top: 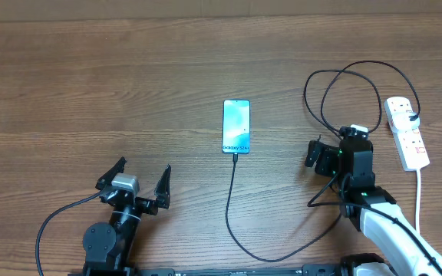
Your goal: Plug charger to phone and switch on socket
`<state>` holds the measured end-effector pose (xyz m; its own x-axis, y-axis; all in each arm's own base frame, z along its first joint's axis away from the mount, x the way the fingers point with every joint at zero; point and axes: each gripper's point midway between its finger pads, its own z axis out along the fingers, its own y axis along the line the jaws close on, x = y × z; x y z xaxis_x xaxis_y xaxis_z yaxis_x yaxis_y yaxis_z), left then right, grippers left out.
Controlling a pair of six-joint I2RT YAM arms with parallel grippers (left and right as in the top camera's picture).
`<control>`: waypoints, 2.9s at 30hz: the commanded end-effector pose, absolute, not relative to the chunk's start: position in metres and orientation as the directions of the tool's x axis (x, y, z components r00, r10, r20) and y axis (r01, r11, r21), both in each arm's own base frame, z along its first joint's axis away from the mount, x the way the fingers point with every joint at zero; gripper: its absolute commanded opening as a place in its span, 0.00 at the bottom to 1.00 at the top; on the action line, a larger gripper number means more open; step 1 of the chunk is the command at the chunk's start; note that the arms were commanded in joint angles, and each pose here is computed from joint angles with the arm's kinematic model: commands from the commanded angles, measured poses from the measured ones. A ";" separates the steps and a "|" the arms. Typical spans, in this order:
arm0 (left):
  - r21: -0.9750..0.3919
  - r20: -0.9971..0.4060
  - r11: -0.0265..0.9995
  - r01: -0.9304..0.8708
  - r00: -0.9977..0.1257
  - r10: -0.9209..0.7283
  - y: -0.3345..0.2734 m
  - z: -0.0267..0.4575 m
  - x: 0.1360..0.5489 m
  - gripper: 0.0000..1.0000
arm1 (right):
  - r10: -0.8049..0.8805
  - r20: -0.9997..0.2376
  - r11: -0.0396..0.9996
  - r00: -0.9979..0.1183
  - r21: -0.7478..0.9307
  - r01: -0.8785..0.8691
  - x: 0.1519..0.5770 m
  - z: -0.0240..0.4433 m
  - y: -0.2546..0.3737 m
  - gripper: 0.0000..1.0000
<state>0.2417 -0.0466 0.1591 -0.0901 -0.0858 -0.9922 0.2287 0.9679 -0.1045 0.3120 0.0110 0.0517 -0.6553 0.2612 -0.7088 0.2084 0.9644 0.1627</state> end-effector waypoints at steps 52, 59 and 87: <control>-0.076 -0.995 0.972 0.222 -0.078 -0.060 -0.045 0.159 0.242 1.00 | 0.177 -0.899 0.981 -0.401 0.195 -0.004 0.270 0.077 0.025 1.00; -0.076 -0.995 0.972 0.222 -0.078 -0.060 -0.045 0.159 0.242 1.00 | 0.158 -0.907 0.984 -0.389 0.179 -0.020 0.266 0.082 0.025 1.00; -0.076 -0.995 0.972 0.222 -0.078 -0.060 -0.045 0.159 0.242 1.00 | 0.139 -0.949 0.982 -0.282 0.170 -0.086 0.251 0.113 0.031 1.00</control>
